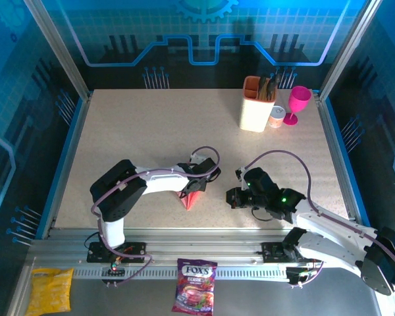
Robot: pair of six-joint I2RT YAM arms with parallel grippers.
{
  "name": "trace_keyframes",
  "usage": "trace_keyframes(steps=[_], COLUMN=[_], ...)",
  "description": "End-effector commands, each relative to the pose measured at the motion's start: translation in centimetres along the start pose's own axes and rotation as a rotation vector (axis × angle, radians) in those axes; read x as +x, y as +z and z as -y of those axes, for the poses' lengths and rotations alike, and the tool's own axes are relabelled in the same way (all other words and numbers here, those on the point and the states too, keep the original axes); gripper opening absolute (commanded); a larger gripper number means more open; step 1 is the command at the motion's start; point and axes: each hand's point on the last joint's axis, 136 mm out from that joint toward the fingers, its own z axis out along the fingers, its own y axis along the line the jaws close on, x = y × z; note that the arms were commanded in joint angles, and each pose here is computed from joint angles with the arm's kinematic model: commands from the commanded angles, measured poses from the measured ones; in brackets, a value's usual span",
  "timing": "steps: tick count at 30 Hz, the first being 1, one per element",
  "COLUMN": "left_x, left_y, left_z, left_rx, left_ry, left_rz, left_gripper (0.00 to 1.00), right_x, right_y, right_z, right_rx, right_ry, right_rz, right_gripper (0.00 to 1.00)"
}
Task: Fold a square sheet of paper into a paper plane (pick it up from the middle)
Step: Turn over a paper plane at the center of the table.
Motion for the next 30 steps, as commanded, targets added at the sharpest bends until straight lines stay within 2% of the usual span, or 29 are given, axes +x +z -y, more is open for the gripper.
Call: trace_keyframes(steps=[1,7,21,26,27,28,30], left_x=[-0.1,-2.2,-4.2,-6.6,-7.4,-8.4,-10.1], left_y=[-1.4,-3.0,-4.5,-6.9,-7.9,-9.1,-11.4], left_z=[0.4,1.1,0.8,0.3,0.1,-0.3,-1.4], left_rx=[0.039,0.076,0.093,0.106,0.109,0.115,0.125], left_ry=[0.034,0.033,0.033,0.03,0.026,0.018,0.001], left_rz=[-0.048,-0.011,0.03,0.092,0.116,0.15,0.212], left_gripper=[0.61,0.61,0.61,0.62,0.62,0.65,0.72], right_x=[-0.6,-0.7,-0.9,-1.2,-1.4,-1.7,-2.6], right_y=[-0.5,-0.7,-0.6,-1.0,-1.2,-1.6,-2.8], right_z=[-0.3,0.1,-0.2,0.0,0.1,0.4,1.5], right_rx=[0.007,0.027,0.019,0.04,0.057,0.082,0.158], right_ry=[-0.02,-0.025,-0.033,-0.044,-0.049,-0.056,-0.058], right_rz=[0.021,0.025,0.017,0.023,0.031,0.039,0.071], right_gripper=[0.0,0.0,0.0,0.0,0.04,0.12,0.4])
